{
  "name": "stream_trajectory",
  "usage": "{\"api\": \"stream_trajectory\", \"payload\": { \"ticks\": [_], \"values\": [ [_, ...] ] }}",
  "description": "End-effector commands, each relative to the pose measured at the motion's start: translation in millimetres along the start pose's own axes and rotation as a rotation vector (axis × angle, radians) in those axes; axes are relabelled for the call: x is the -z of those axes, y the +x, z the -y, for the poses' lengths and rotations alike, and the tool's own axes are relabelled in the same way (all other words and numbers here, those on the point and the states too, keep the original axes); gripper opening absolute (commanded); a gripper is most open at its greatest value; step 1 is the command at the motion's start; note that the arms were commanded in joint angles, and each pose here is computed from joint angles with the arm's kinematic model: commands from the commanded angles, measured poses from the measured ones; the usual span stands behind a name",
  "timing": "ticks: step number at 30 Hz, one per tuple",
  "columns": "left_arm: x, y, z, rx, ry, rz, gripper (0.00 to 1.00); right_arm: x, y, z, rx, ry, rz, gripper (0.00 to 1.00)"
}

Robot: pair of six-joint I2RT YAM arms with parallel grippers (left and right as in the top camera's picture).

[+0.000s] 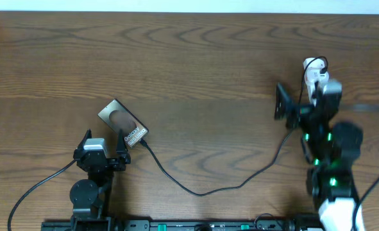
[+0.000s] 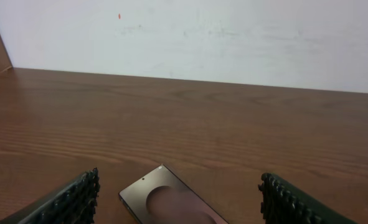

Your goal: Plug charger to phone and switch on socket

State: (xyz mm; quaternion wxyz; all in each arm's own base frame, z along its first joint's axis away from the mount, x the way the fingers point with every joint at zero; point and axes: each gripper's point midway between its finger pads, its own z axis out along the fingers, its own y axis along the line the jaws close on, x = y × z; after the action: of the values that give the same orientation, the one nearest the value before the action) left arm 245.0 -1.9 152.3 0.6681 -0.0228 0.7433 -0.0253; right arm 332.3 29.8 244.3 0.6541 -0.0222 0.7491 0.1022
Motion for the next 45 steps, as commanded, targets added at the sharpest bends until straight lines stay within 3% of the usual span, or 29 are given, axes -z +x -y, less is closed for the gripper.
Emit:
{"api": "stream_trajectory", "payload": {
  "ticks": [1,10,21,24,45],
  "values": [
    [-0.6,14.6,-2.3,-0.009,-0.012,-0.045,0.81,21.2,23.0,4.4,0.019,0.037,0.034,0.99],
    [-0.6,14.6,-2.3,-0.009,-0.012,-0.045,0.81,50.9,78.2,10.1,0.023,0.072,0.062,0.99],
    [-0.6,14.6,-2.3,-0.009,-0.012,-0.045,0.81,73.5,108.6,21.3,0.017,0.154,0.009,0.99],
    [-0.6,14.6,-2.3,-0.009,-0.012,-0.045,0.81,77.8,95.9,19.9,0.029,0.152,0.067,0.99],
    [-0.6,14.6,-2.3,-0.009,-0.012,-0.045,0.81,77.5,96.6,19.8,0.028,0.152,0.064,0.99]
  ]
}}
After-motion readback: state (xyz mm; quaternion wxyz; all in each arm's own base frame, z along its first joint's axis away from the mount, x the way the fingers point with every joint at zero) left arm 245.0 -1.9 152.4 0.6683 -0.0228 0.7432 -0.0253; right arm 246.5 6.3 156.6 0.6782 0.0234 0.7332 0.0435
